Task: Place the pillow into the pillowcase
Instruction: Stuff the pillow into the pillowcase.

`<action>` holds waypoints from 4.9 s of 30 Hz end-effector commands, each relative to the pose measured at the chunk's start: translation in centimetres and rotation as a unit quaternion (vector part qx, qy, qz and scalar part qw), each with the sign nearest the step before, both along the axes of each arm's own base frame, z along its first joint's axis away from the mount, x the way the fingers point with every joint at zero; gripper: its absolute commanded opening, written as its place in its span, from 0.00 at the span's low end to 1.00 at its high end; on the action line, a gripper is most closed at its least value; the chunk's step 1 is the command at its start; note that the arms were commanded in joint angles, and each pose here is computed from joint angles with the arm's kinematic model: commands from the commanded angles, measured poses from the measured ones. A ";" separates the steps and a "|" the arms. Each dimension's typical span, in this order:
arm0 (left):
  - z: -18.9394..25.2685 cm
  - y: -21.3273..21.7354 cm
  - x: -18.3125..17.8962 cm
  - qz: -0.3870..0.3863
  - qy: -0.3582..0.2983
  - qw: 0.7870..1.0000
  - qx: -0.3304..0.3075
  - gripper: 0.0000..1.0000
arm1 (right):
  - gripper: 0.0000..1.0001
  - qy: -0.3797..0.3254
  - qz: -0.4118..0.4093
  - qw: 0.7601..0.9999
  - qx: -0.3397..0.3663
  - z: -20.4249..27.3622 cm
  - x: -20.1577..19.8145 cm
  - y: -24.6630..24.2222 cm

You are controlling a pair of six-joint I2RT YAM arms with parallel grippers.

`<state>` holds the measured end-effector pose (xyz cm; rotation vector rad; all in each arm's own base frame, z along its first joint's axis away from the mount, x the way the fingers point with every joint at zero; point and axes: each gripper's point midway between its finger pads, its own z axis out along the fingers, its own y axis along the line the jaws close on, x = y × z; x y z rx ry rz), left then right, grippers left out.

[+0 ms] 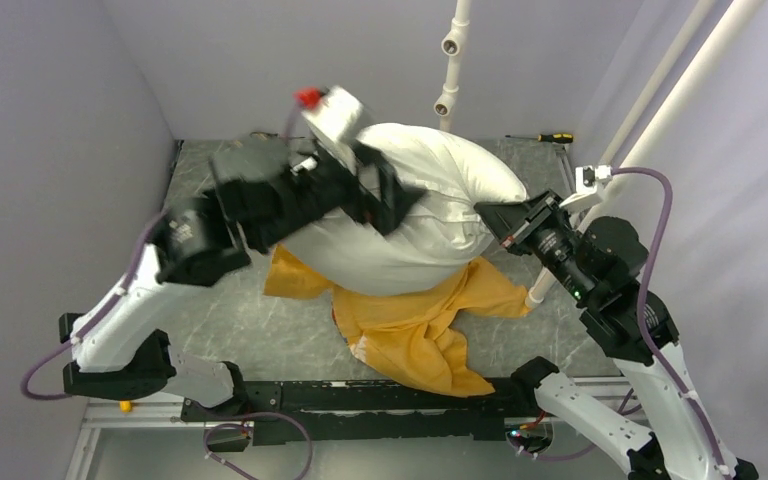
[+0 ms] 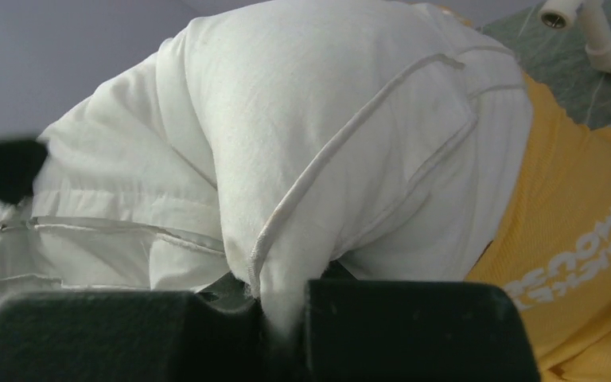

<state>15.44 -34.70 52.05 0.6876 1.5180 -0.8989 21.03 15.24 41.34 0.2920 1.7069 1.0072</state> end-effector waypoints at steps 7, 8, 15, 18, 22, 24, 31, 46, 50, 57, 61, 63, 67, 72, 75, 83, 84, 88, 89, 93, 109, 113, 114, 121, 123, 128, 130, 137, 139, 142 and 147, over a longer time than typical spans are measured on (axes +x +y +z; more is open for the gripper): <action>2.0 11.6 9.4 0.158 -0.015 0.987 0.024 0.99 | 0.00 0.093 -0.050 0.991 -0.085 -6.7 -1.9 -3.5; 1.7 12.5 10.5 0.184 -0.014 0.982 0.035 0.99 | 0.00 0.091 -0.055 0.991 -0.086 -6.6 -2.0 -3.7; -6.2 17.7 15.5 0.213 0.146 0.964 0.068 1.00 | 0.00 0.069 -0.100 0.988 -0.091 -5.3 -2.3 -5.9; -10.6 17.6 15.5 0.159 0.239 0.957 0.041 0.99 | 0.00 0.057 -0.108 0.988 -0.091 -4.8 -2.6 -6.4; -12.9 14.6 13.2 0.023 0.312 0.950 -0.020 0.96 | 0.00 0.051 -0.100 0.989 -0.095 -4.4 -2.4 -6.1; -12.8 13.3 11.8 -0.038 0.320 0.945 -0.054 0.95 | 0.00 0.052 -0.092 0.989 -0.100 -4.5 -2.1 -5.7; -14.1 10.6 9.2 -0.110 0.350 0.929 -0.053 0.73 | 0.00 0.051 -0.073 0.990 -0.108 -4.6 -0.8 -4.2; -3.9 14.6 9.0 0.036 0.165 0.983 -0.067 0.00 | 0.72 -0.007 0.001 0.989 -0.146 2.2 4.4 1.0; -3.5 14.1 8.0 0.008 0.173 0.982 -0.076 0.00 | 0.94 -0.013 -0.024 0.993 -0.119 4.1 3.0 -0.5; -5.1 11.5 7.4 -0.042 0.203 0.973 -0.105 0.00 | 1.00 0.001 0.075 0.997 -0.019 5.8 -1.8 1.8; -6.2 8.9 6.5 -0.059 0.208 0.972 -0.087 0.00 | 1.00 -0.011 0.092 0.995 0.042 7.9 -4.3 1.4; -6.8 8.1 6.4 -0.061 0.210 0.973 -0.079 0.00 | 1.00 -0.020 0.085 0.994 0.061 8.8 -5.3 0.6; -7.0 6.6 6.0 -0.073 0.212 0.971 -0.078 0.00 | 1.00 0.027 0.122 0.991 0.054 6.3 -4.4 2.7; -8.1 3.3 3.7 -0.113 0.215 0.968 -0.054 0.00 | 1.00 0.063 0.131 0.987 0.073 1.2 -0.6 5.6; -9.6 1.3 1.7 -0.137 0.218 0.966 -0.023 0.00 | 1.00 0.032 0.127 0.987 0.095 2.5 0.8 6.2; -10.6 -0.8 0.2 -0.126 0.169 0.976 0.049 0.26 | 0.00 0.009 0.094 0.995 0.040 1.8 1.6 5.0; -10.6 -0.1 1.1 -0.094 0.158 0.981 0.061 0.40 | 0.00 0.013 0.075 0.997 0.020 0.8 1.6 4.2; -10.7 4.5 4.8 0.049 0.122 0.983 0.125 0.78 | 0.00 0.026 0.014 0.998 -0.049 -2.8 0.0 0.2; -10.8 5.7 5.5 0.081 0.114 0.980 0.139 0.82 | 0.00 0.033 -0.006 0.998 -0.062 -3.6 -0.6 -1.0; -11.6 9.8 7.3 0.151 0.122 0.967 0.167 0.91 | 0.00 0.076 -0.068 0.990 -0.094 -7.1 -3.1 -5.1; -16.4 6.8 7.2 -0.031 0.243 0.965 0.095 0.88 | 0.00 0.103 -0.112 0.985 -0.082 -10.2 -5.6 -8.0; -16.4 6.7 7.8 -0.020 0.243 0.965 0.093 0.33 | 0.00 0.094 -0.096 0.987 -0.089 -9.5 -4.8 -7.0; -16.3 7.0 8.2 -0.007 0.240 0.966 0.098 0.13 | 0.00 0.089 -0.090 0.988 -0.091 -9.1 -4.6 -6.7; -10.4 10.1 9.5 0.078 0.161 0.982 0.058 0.00 | 0.00 -0.031 0.001 0.995 -0.096 -2.6 -2.2 -2.2; -7.9 11.4 9.3 0.099 0.132 0.986 0.039 0.00 | 0.00 -0.071 0.032 0.993 -0.093 0.0 -1.5 -0.6; -4.2 13.9 8.2 0.131 0.096 0.986 0.039 0.00 | 0.00 -0.124 0.062 0.987 -0.081 3.8 -0.6 1.3; -4.5 14.7 8.1 0.145 0.102 0.983 0.055 0.00 | 0.00 -0.129 0.066 0.986 -0.078 4.1 -0.5 1.5; -9.1 15.9 8.8 0.170 0.150 0.965 0.129 0.59 | 0.00 -0.102 0.024 0.991 -0.084 2.2 -1.2 -0.7; -10.5 15.1 9.0 0.154 0.173 0.964 0.131 0.70 | 0.00 -0.093 0.001 0.992 -0.088 1.6 -1.6 -1.9; -12.4 13.3 9.0 0.110 0.203 0.965 0.121 0.75 | 0.00 -0.086 -0.022 0.992 -0.088 0.9 -2.5 -3.4; -15.3 8.9 8.0 -0.008 0.259 0.961 0.096 0.99 | 0.00 -0.057 -0.034 0.992 -0.103 -1.2 -3.6 -4.6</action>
